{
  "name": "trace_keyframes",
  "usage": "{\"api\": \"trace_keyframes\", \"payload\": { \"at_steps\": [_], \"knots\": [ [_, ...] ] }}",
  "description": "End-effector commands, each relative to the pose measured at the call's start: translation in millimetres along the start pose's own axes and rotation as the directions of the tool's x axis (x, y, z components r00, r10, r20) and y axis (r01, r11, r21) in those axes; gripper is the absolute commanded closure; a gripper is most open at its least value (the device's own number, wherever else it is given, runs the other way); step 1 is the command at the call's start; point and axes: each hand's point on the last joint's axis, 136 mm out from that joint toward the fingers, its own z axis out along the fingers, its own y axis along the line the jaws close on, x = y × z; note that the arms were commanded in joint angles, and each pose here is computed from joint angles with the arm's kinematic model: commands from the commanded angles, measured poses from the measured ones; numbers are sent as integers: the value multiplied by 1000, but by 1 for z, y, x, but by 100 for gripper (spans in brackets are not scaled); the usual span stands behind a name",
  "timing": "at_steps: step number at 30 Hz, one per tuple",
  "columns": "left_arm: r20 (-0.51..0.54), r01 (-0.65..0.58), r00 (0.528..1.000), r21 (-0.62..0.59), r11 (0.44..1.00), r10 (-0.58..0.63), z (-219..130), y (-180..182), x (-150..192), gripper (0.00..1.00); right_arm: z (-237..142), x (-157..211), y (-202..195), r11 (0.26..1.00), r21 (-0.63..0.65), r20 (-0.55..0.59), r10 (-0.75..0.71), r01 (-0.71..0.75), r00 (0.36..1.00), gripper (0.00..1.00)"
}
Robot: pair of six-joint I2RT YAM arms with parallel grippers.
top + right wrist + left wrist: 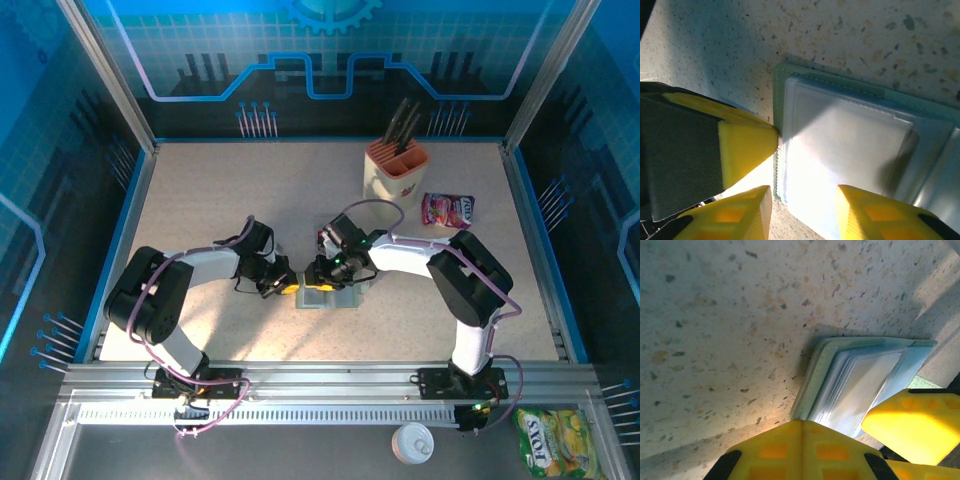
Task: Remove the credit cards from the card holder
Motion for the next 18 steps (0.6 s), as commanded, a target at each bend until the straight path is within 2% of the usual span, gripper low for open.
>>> {"api": "trace_keyframes", "payload": {
  "at_steps": [1,18],
  "knots": [
    [-19,-2,1000,-38,999,1,2,7,3,95,-1,5,-6,999,53,-10,6,-5,1000,60],
    [-5,-9,1000,-46,999,9,-2,4,0,95,-9,5,-19,993,114,-7,0,1,1000,59]
  ]
}}
